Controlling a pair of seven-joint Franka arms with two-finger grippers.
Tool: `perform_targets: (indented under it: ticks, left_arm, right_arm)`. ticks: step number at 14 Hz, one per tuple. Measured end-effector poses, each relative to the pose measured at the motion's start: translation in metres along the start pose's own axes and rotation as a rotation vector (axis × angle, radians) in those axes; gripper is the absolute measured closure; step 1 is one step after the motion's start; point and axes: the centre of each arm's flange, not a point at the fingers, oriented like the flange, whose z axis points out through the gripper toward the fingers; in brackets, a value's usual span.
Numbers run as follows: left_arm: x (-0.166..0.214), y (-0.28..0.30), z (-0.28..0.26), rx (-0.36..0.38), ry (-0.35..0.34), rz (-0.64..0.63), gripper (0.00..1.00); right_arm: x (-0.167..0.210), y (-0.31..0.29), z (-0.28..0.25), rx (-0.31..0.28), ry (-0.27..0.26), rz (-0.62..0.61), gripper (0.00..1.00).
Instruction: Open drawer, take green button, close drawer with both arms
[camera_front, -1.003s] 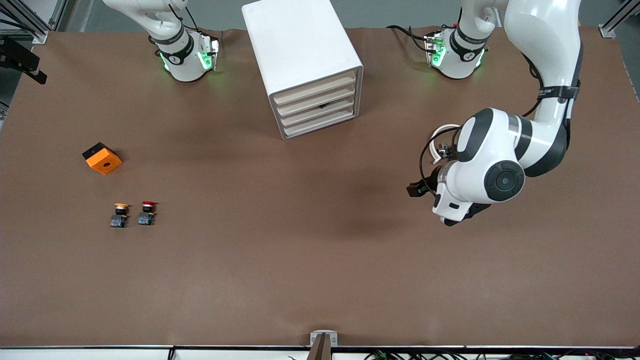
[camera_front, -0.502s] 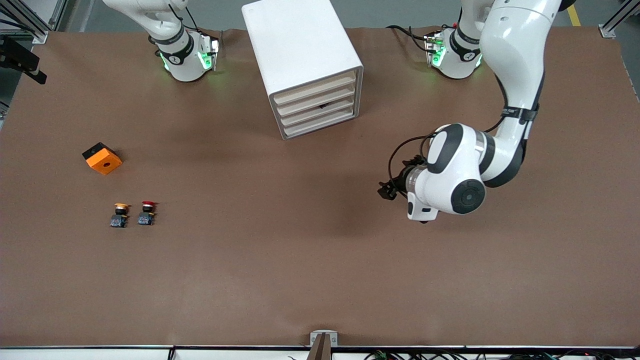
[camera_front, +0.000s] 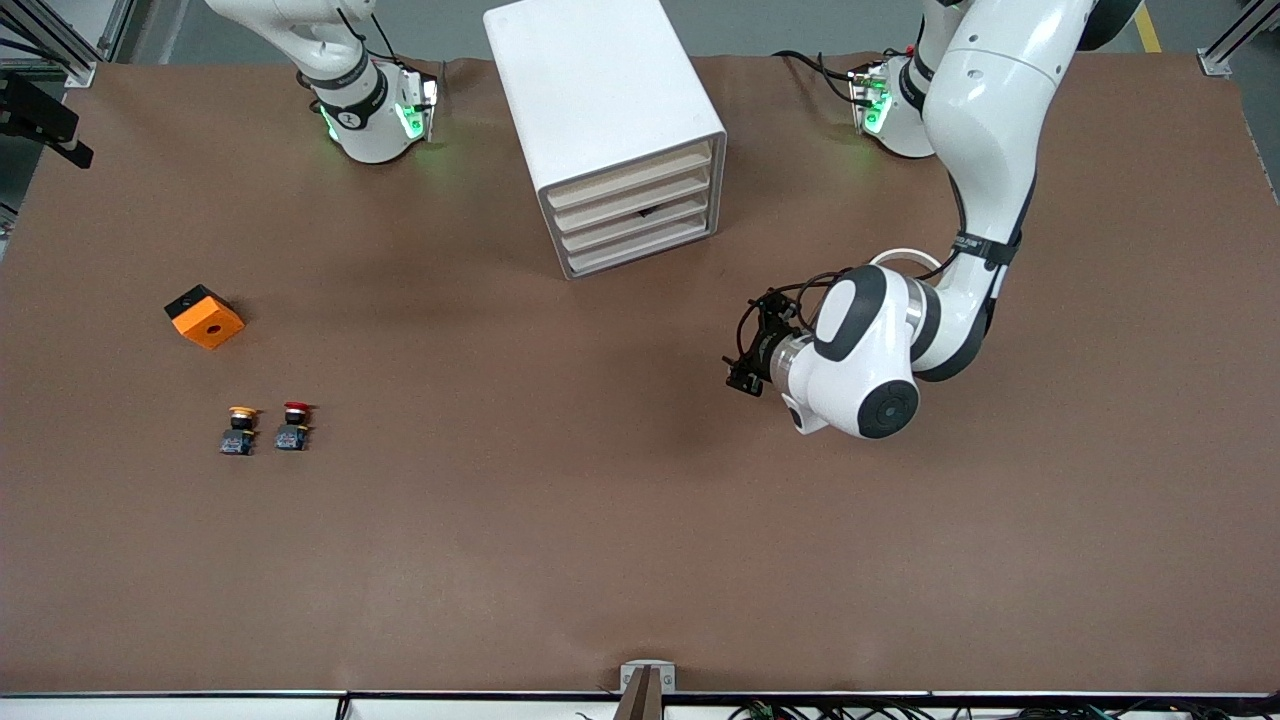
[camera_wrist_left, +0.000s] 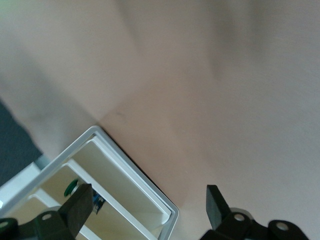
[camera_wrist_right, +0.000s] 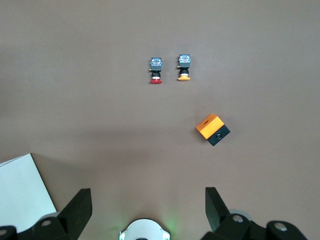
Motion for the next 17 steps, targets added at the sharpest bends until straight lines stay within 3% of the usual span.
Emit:
perform_targets:
  ticks: [5, 10, 15, 16, 17]
  left_arm:
    - [0.006, -0.003, 0.040, 0.205, -0.089, -0.179, 0.00]
    - [0.020, -0.003, 0.091, 0.405, -0.078, -0.326, 0.00]
    - [0.004, -0.011, 0.118, 0.520, -0.072, -0.390, 0.00]
    - [0.001, -0.011, 0.124, 0.535, -0.067, -0.398, 0.06]
    - [0.001, -0.011, 0.130, 0.547, -0.063, -0.408, 0.06]
  right_arm:
    - [0.000, 0.000, 0.000, 0.000, 0.000, 0.000, 0.00]
    - [0.000, 0.000, 0.000, 0.000, 0.000, 0.000, 0.00]
    - [-0.001, 0.000, 0.000, 0.001, -0.005, 0.002, 0.00]
    - [-0.001, 0.000, 0.001, 0.001, -0.007, 0.002, 0.00]
    - [-0.001, 0.001, 0.001, 0.001, -0.008, 0.004, 0.00]
